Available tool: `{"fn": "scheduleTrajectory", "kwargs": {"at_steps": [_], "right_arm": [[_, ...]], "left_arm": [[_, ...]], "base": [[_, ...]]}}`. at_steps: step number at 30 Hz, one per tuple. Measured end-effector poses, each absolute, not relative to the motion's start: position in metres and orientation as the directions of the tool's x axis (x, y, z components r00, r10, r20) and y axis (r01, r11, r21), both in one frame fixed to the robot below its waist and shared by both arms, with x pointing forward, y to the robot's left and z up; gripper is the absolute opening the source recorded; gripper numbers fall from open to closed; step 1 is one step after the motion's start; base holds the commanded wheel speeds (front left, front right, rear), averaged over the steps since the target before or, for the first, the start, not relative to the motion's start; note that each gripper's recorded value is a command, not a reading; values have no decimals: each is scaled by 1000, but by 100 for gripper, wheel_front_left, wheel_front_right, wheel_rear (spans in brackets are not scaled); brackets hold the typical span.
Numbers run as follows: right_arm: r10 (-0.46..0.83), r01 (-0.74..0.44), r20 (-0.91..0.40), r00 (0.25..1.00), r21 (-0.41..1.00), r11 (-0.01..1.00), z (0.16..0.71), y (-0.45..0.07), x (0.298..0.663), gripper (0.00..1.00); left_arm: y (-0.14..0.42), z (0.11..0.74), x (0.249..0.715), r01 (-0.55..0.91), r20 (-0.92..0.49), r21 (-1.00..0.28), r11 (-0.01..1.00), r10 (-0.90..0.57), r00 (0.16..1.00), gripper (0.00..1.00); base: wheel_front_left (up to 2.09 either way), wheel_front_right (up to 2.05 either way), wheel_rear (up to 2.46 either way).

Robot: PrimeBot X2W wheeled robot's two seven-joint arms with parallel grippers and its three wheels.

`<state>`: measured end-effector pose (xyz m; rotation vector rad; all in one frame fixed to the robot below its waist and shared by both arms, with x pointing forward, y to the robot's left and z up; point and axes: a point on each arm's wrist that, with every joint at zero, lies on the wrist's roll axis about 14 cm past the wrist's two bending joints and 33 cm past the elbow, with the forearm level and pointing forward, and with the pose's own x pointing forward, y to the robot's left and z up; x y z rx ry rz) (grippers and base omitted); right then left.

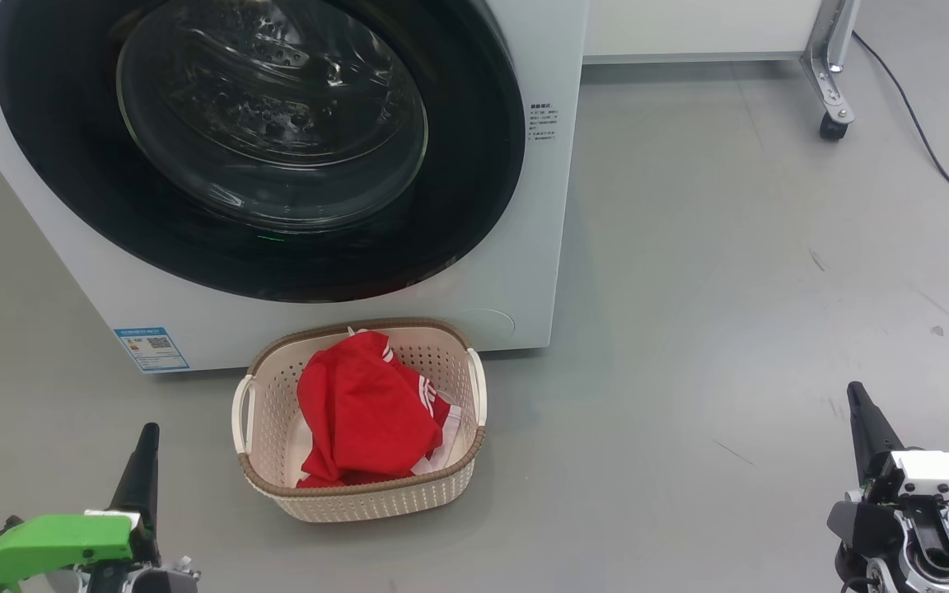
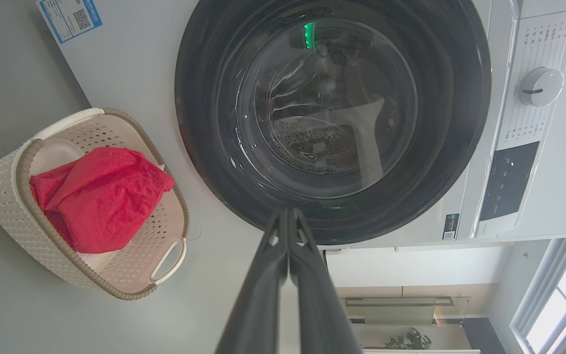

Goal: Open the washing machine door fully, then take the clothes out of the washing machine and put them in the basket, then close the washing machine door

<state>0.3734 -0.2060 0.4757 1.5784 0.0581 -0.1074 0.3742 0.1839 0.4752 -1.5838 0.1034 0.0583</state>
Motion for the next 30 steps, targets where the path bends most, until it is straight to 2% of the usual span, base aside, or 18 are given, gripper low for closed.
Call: {"fn": "scheduleTrajectory", "kwargs": {"at_steps": [30], "right_arm": [[-32,100,-101,994,995,-15,476,-206,373,0]], "left_arm": [[185,475,374,-103,-103,-995,-14,-26,994,0]], "base": [[0,0,0]]}}
